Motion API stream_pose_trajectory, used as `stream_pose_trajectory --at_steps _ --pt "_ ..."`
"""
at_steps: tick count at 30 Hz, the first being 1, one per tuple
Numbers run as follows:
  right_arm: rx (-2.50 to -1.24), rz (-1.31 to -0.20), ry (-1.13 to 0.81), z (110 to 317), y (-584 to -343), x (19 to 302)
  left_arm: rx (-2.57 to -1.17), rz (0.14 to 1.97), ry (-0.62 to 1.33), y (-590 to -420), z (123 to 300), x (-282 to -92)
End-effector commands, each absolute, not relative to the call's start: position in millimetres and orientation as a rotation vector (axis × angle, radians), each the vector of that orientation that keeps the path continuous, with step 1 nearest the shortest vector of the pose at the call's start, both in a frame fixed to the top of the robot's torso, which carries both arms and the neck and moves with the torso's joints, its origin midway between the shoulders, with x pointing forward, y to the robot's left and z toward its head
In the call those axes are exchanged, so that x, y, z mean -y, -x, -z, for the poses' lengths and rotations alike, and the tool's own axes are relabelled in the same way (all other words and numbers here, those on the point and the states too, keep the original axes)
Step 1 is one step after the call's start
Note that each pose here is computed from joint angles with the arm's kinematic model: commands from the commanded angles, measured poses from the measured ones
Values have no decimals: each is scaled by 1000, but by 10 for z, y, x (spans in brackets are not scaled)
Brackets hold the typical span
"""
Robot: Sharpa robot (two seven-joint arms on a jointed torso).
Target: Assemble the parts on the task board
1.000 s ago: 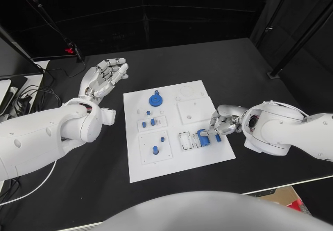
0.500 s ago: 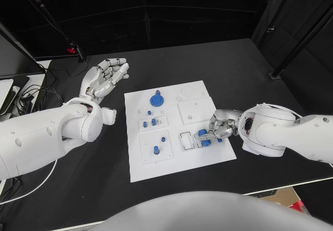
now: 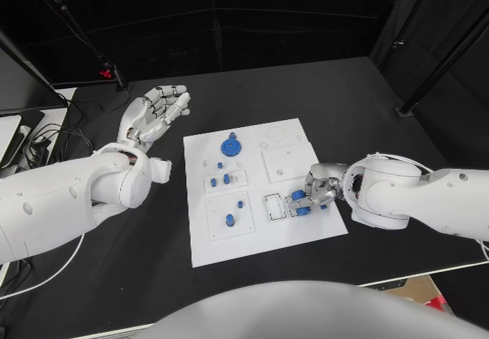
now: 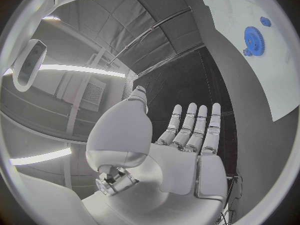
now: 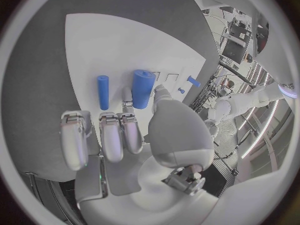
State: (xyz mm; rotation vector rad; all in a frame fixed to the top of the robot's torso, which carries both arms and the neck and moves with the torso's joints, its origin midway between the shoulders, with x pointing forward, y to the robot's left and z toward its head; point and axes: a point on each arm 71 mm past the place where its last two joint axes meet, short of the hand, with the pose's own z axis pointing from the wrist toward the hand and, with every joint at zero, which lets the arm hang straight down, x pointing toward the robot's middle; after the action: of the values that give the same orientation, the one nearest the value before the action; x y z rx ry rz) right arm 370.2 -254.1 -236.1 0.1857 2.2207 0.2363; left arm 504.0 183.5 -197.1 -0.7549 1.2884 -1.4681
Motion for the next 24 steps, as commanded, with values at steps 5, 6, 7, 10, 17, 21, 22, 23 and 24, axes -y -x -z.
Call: stream_pose_trajectory --at_steps 5,6,7,10,17,21,22,23,24 --pt "-2262 -200 -163 2447 -3681 2534 -1182 1536 673 -5011 1877 -1828" --pt "-2263 -201 -162 2449 -3681 2532 -1182 1536 673 -5011 1877 -1829" --pt "-2264 -202 -161 2451 -3681 2529 -1182 1536 673 -5011 1877 -1829" --pt "-2266 -211 -165 2456 -3677 2520 -1182 1535 673 -5011 1877 -1831" --pt "-2248 -263 -218 2444 -3662 2514 -1182 1535 674 -5013 1878 -1831" --pt "-2227 -307 -283 2427 -3651 2529 -1182 1534 674 -5014 1878 -1835" --pt "-2221 -319 -303 2422 -3647 2534 -1182 1534 674 -5014 1878 -1836" --pt "-2215 -336 -330 2416 -3641 2541 -1182 1533 674 -5015 1878 -1837" --pt "-2207 -354 -360 2409 -3636 2550 -1182 1533 675 -5015 1878 -1839"
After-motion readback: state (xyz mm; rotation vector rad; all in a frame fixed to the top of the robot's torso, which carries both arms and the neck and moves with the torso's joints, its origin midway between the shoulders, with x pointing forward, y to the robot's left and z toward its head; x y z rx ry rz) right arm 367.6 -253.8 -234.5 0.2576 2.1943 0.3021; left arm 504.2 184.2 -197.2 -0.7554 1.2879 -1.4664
